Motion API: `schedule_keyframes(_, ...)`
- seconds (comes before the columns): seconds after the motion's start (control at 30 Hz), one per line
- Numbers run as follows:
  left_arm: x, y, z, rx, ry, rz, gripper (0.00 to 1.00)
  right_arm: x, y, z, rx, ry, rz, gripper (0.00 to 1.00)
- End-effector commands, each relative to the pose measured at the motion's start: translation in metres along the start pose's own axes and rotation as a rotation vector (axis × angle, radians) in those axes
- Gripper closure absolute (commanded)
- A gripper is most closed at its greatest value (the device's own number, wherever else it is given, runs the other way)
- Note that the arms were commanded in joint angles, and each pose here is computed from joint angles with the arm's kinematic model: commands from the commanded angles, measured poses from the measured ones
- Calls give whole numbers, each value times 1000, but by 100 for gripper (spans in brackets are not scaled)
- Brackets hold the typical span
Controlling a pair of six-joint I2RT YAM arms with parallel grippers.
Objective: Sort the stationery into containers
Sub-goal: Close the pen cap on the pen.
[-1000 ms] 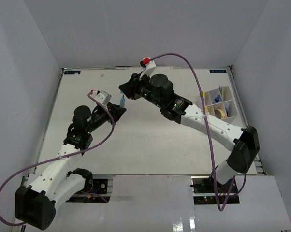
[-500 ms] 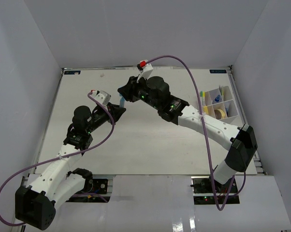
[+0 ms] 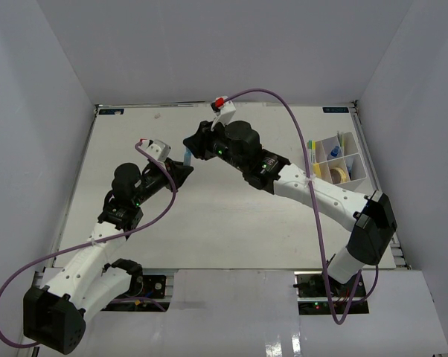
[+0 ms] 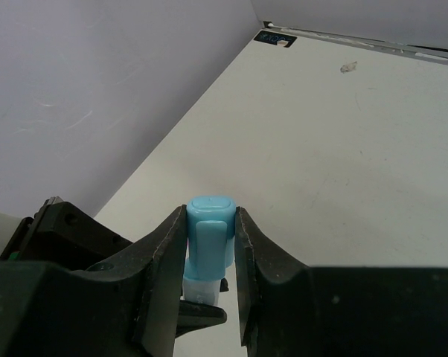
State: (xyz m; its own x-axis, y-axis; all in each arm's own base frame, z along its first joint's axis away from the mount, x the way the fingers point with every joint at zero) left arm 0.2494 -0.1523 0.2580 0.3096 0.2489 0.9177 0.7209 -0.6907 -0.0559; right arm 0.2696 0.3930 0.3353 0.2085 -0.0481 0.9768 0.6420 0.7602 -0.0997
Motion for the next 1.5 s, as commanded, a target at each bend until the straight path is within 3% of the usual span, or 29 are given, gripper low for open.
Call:
schedule_keyframes(0.0, 8, -2, -5, -11, 11, -38, 100, 18, -9, 5, 10, -1, -64, 88)
schedule_keyframes(0.4, 13, 7, -3, -13, 4, -57, 100, 0, -6, 12, 35, 28, -23, 89)
schedule_keyframes(0.8, 49, 12, -16, -63, 24, -182, 100, -8, -16, 7, 12, 12, -11, 87)
schedule_keyframes(1.2, 61, 18, -25, -133, 1, -234, 100, -23, -20, 3, 11, -34, 33, 85)
schedule_keyframes(1.47, 65, 17, -27, -143, 30, -256, 100, -34, -20, 2, 25, -66, 91, 92)
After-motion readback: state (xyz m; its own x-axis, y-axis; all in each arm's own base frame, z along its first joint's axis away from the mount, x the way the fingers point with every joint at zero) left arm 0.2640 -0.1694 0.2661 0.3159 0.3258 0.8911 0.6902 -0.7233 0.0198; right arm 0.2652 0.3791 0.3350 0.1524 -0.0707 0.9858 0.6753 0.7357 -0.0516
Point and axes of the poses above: each gripper's point midway between its finger pads, its own y axis out along the fingers, its own z axis along the line the jaws close on, x = y × z, the point moved 5 cm from there along -y, back along the fingers, and after that the axes turned 13 degrees about -y, right-handed, at the moved point
